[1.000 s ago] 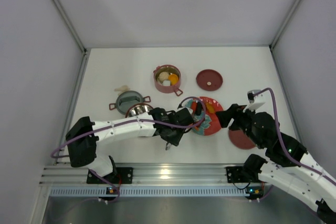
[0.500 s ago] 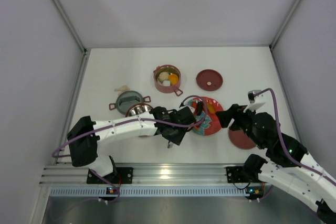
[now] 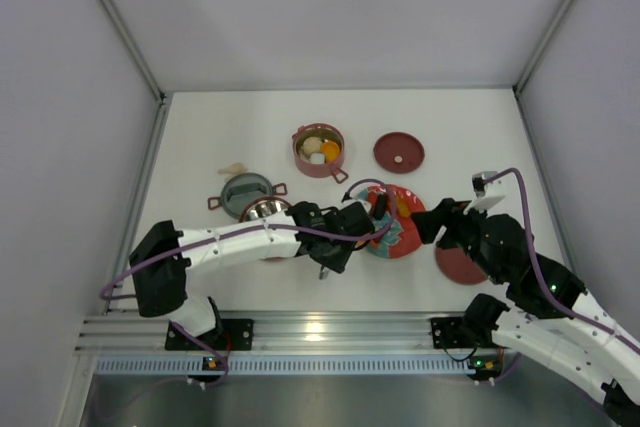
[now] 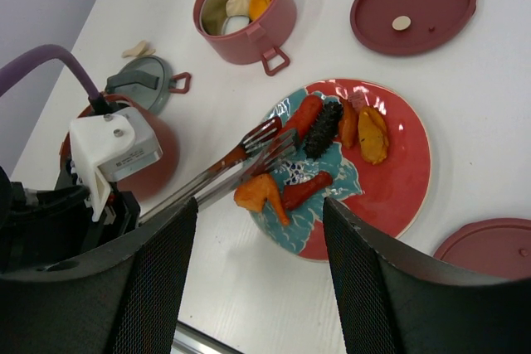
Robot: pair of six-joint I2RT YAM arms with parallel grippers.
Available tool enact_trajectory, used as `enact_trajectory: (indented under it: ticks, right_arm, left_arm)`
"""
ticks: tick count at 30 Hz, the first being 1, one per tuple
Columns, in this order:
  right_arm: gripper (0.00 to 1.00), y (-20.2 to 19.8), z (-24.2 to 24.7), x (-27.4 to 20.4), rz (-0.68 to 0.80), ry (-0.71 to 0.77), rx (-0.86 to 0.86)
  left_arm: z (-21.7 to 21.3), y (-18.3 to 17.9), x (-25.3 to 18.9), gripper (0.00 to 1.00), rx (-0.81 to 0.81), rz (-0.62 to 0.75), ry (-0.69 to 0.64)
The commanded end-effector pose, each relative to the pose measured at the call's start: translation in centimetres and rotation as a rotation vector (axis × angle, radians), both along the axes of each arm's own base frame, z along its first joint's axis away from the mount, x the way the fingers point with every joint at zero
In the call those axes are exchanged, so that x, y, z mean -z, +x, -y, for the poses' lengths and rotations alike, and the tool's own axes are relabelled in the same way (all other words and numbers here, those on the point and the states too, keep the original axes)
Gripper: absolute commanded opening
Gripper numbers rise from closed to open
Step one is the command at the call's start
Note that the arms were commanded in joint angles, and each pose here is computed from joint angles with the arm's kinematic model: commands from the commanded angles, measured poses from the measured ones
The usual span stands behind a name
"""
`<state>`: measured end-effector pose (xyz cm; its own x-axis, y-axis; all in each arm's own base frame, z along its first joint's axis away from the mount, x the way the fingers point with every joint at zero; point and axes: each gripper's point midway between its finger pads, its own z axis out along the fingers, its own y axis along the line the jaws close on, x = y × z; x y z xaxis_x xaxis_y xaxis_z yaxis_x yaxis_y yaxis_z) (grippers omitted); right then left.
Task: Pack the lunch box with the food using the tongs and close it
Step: Pick up the fake food from the plate.
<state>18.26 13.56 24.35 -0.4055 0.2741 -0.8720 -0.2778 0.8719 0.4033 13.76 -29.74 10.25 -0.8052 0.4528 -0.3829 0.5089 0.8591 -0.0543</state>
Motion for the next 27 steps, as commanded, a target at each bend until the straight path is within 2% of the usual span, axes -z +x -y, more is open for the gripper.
enact_trajectory:
  ticks: [1,6,27]
  right_arm:
    - [0.62,0.0,-0.3,-1.0,0.024,0.024,-0.007]
    - [0.62,0.1,-0.4,-1.1,0.022,0.022,-0.009]
    - [0.61,0.4,-0.9,-0.7,0.004,0.005,-0.013]
  left_arm:
    - [1.5,1.5,-3.8,0.16,-0.027,0.092,-0.111]
    - [1.4,1.9,-5.7,0.14,-0.029,0.125,-0.14]
    - [-1.1,1.0,-8.8,0.1,-0.05,0.154,-0.185]
